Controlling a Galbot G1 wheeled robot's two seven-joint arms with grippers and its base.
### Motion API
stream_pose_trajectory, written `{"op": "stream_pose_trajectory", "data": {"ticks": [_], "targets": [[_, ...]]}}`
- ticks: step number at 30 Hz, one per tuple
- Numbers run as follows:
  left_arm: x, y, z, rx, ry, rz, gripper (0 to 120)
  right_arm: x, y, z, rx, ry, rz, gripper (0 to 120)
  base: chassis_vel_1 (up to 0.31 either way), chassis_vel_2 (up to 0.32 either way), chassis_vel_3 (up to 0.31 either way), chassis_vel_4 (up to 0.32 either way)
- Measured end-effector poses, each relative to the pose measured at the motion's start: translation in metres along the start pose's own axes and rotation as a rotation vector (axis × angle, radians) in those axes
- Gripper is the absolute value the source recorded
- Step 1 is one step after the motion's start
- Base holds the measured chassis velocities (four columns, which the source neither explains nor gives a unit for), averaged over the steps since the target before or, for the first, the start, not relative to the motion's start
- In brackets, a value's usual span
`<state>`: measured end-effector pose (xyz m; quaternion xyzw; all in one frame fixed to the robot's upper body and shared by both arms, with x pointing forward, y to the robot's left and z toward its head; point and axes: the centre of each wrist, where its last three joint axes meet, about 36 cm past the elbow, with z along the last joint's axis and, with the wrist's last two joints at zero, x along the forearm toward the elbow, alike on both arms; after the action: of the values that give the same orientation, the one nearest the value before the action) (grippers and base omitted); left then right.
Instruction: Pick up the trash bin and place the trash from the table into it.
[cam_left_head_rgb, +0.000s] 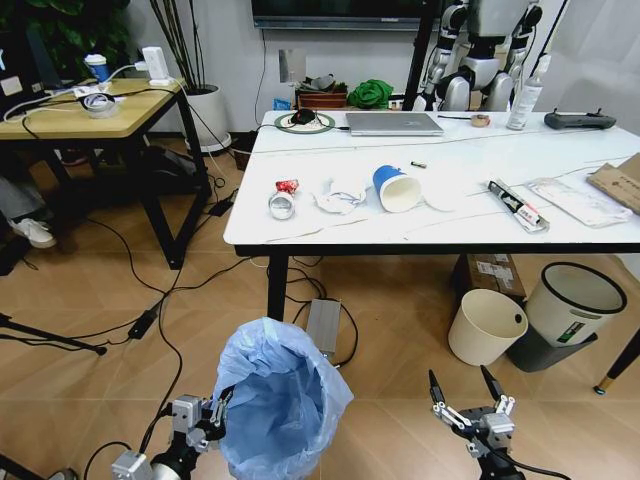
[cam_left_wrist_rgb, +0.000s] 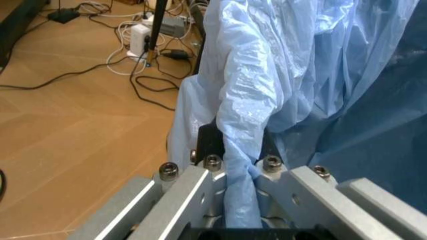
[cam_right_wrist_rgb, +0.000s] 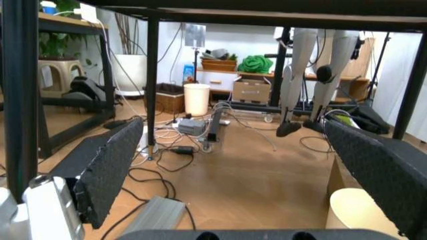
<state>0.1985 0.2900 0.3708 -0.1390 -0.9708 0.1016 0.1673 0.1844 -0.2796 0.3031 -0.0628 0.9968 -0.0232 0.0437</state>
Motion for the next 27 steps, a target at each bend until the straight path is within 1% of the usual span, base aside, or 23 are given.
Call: {"op": "stream_pose_trajectory", "data": {"ticks": [9, 16, 27], "targets": [[0.0001, -0.0009, 0.0042, 0.032, 0.010, -0.004, 0, 0.0022, 0.0000, 0.0020, 0.006, 0.014, 0.004, 100, 0.000, 0.000, 0.000, 0.000], [-0.0017, -0.0005, 0.0070, 0.036, 0.029, 0.001, 0, 0.0021, -0.0009, 0.0020, 0.007, 0.018, 0.009, 100, 0.000, 0.000, 0.000, 0.000], [-0.0033, -0.0042, 0.0077, 0.042, 0.033, 0.004, 0, 0.0004, -0.0013, 0.0025, 0.008, 0.021, 0.024, 100, 0.000, 0.000, 0.000, 0.000]]}}
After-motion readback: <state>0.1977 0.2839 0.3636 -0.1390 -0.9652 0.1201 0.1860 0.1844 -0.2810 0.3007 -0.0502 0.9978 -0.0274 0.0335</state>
